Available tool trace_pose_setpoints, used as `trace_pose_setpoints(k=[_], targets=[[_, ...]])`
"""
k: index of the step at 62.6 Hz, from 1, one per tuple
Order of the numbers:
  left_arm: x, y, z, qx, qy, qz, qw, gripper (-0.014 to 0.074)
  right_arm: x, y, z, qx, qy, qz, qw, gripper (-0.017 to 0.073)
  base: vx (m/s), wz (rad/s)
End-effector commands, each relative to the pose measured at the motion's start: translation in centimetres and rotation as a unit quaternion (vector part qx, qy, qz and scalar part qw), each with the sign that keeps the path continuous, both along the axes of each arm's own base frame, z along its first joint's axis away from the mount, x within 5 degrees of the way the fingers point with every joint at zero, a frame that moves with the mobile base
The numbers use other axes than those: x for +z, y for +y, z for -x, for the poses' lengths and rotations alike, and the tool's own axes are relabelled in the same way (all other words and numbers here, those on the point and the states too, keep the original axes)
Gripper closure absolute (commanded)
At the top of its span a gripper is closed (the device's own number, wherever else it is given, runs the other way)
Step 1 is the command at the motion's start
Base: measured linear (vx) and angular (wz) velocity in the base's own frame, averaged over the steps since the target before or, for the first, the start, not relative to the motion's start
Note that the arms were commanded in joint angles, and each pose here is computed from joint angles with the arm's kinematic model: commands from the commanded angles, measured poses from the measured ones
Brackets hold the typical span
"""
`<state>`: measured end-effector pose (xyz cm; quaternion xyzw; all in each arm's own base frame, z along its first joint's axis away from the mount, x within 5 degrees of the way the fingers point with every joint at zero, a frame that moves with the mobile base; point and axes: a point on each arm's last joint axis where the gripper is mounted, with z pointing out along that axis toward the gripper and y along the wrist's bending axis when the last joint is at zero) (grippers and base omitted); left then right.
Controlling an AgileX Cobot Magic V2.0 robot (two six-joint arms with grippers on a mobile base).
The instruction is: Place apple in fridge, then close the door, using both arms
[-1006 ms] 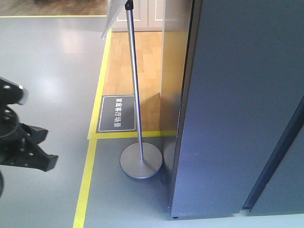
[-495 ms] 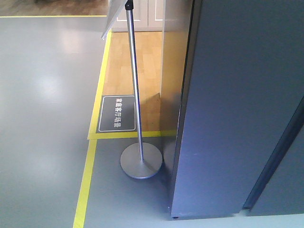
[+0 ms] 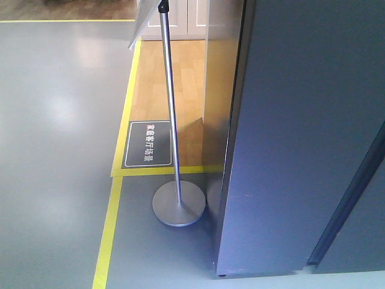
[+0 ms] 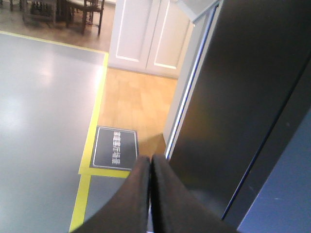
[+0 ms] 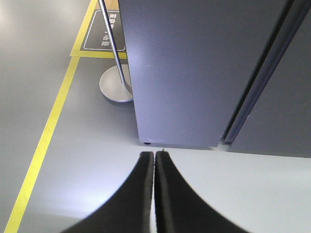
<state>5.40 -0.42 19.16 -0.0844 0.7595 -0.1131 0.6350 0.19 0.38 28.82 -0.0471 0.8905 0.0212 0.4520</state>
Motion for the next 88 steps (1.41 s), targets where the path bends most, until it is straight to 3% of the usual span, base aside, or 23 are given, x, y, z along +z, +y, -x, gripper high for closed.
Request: trace_pose_setpoints(k=[1, 11, 21, 25, 43, 51, 88], targets=[[0.86, 0.12, -0.15, 0.008, -0.084, 0.013, 0.996, 0.0600, 1.09, 0.02, -0.33, 0.000, -0.032, -0.003, 0.999, 0.0563, 0.00, 0.00], [0.63, 0.20, -0.23, 0.013, -0.123, 0.003, 0.992, 0.0600, 1.09, 0.02, -0.33, 0.000, -0.032, -0.003, 0.999, 0.0563, 0.00, 0.00], [0.74, 0.38, -0.20, 0.025, -0.132, -0.081, 0.988, 0.0600, 1.09, 0.02, -0.33, 0.000, -0.032, -0.003, 0.999, 0.0563, 0.00, 0.00], [0.74, 0.44, -0.21, 0.029, -0.132, -0.095, 0.986, 0.0600, 1.09, 0.02, -0.33, 0.000, -0.032, -0.003, 0.999, 0.0563, 0.00, 0.00], [1.12, 0.55, -0.16, 0.040, -0.152, -0.094, 0.983, 0.0600, 1.09, 0.02, -0.33, 0.000, -0.032, -0.003, 0.999, 0.0563, 0.00, 0.00], [1.11, 0.53, -0.16, 0.039, -0.152, -0.109, 0.982, 0.0600, 1.09, 0.02, -0.33, 0.000, -0.032, -0.003, 0.999, 0.0563, 0.00, 0.00], [0.78, 0.52, -0.20, 0.037, -0.134, -0.107, 0.985, 0.0600, 1.09, 0.02, -0.33, 0.000, -0.032, -0.003, 0.999, 0.0563, 0.00, 0.00]])
